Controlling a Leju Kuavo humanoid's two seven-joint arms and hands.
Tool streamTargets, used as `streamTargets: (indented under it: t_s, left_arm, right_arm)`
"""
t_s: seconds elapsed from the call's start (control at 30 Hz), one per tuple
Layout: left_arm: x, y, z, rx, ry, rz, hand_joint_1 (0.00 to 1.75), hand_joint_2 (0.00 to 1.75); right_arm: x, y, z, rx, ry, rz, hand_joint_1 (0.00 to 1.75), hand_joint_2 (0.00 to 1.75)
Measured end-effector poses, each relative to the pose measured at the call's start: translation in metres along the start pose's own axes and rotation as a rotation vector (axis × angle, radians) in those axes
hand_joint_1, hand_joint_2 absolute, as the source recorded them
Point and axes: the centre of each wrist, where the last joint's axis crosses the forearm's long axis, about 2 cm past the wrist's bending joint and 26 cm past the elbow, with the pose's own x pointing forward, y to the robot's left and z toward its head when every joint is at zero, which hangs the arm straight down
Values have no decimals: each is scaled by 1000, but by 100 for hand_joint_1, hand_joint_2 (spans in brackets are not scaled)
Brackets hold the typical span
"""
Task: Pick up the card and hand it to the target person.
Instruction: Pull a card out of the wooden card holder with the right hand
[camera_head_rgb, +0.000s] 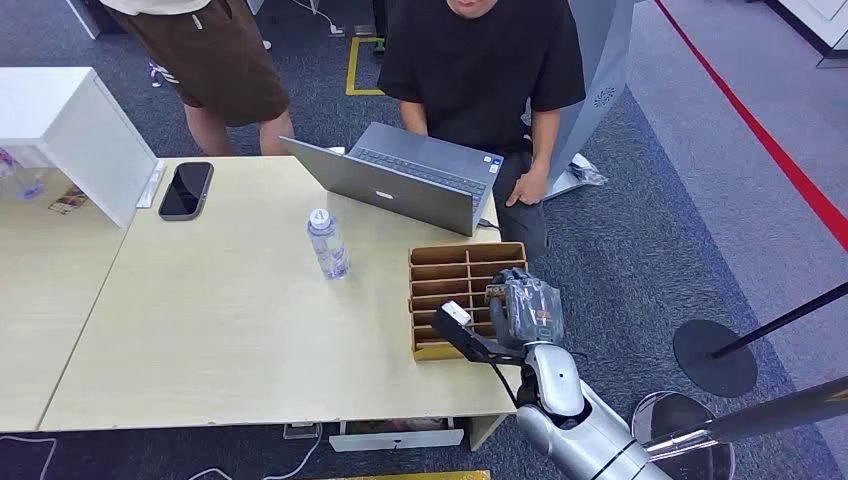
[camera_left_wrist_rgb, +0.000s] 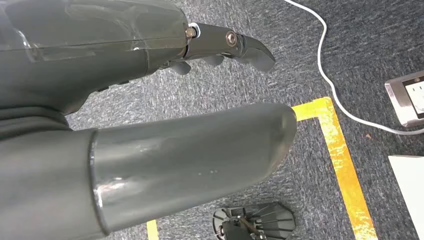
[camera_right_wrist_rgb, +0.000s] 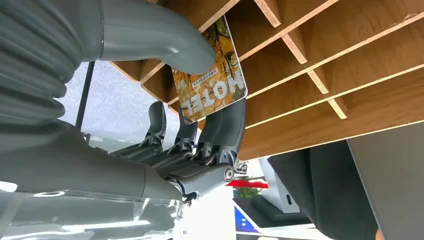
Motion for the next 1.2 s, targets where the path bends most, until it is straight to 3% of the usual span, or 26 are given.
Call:
streamTargets:
  t_s: [0.1, 0.27, 0.33, 0.93, 1.2]
  left_arm:
    - [0, 0, 0, 0, 0, 0, 0, 0]
    - [0, 0, 0, 1, 1, 1, 0, 0]
    - [0, 0, 0, 1, 1, 2, 0, 0]
    - [-1, 0, 0, 6, 6, 6, 0, 0]
    - [-4, 0, 1, 8, 8, 6, 0, 0]
  right_arm:
    - [0, 0, 0, 1, 2, 0, 125, 175]
    - [0, -1, -2, -4, 2, 2, 163, 175]
    - [0, -2, -2, -5, 2, 2, 168, 175]
    - [1, -3, -3, -59, -37, 19, 175, 175]
    - [5, -19, -3, -126, -107, 67, 175, 175]
